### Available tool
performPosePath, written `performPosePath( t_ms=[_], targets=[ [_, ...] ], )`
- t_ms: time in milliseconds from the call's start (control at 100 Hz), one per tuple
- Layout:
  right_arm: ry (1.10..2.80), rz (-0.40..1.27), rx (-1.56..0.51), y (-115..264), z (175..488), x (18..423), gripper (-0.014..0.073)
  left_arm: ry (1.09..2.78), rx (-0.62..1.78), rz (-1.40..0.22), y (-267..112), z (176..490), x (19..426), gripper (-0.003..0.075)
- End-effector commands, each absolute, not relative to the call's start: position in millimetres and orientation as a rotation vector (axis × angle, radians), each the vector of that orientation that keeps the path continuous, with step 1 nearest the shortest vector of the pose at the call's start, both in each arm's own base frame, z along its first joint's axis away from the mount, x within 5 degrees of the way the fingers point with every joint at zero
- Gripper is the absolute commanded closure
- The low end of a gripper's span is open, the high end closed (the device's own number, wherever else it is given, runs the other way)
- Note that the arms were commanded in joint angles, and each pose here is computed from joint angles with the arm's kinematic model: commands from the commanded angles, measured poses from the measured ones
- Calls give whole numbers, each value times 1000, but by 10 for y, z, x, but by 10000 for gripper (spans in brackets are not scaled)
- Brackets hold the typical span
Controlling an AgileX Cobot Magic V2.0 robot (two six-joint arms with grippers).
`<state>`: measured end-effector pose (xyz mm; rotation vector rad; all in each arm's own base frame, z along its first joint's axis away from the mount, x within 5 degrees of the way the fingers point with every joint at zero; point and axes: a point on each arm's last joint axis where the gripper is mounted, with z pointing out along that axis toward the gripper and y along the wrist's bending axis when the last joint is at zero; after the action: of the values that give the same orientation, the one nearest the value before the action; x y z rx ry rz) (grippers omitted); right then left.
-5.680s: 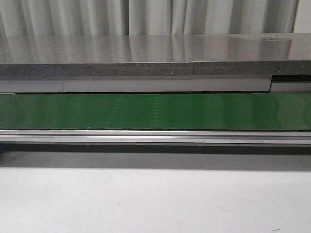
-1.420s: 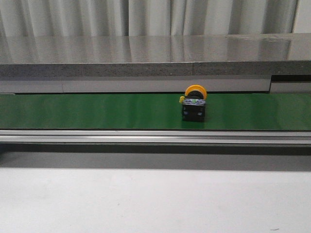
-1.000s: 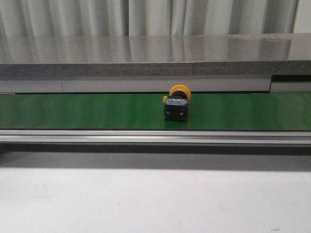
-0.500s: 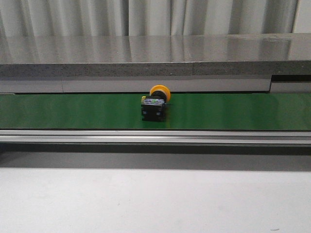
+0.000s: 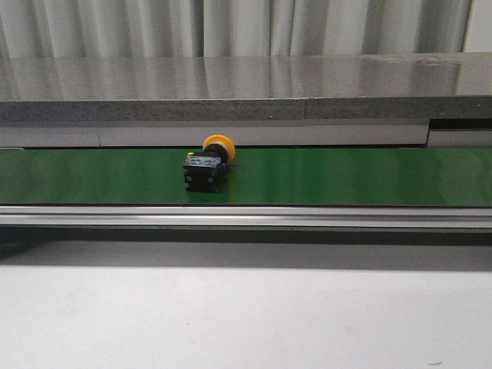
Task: Move button from right to left
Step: 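Let the belt carry the push-button toward the left gripper, then lower the left gripper onto the push-button and grasp it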
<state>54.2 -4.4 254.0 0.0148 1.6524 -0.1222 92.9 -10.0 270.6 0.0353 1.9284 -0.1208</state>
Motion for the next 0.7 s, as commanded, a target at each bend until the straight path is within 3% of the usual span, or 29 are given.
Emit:
performPosePath(
  t_ms=[0, 100, 170, 240, 390, 440, 490, 690],
  targets=[
    [1548, -133, 13, -47, 2703, 539, 662, 1909, 25, -138, -122, 2929, 1081, 739],
    [1548, -133, 13, -47, 2703, 539, 662, 1975, 26, -134, -140, 3009, 1244, 731],
    [1548, -133, 13, -47, 2703, 539, 662, 2003, 28, -132, -152, 3073, 1358, 675],
    [1548, -133, 13, -47, 2703, 539, 662, 2021, 30, -129, -163, 3122, 1468, 558],
    [1548, -133, 13, -47, 2703, 539, 662, 2044, 56, -112, -186, 3217, 1691, 195],
    [1548, -133, 13, -47, 2703, 539, 662, 2055, 57, -111, -196, 3235, 1784, 125],
    [1548, -133, 13, -47, 2703, 539, 662, 2068, 52, -116, -208, 3255, 1879, 95],
    [1548, -133, 13, -47, 2703, 539, 662, 2121, 70, -142, -309, 3358, 2260, 101]
  ],
)
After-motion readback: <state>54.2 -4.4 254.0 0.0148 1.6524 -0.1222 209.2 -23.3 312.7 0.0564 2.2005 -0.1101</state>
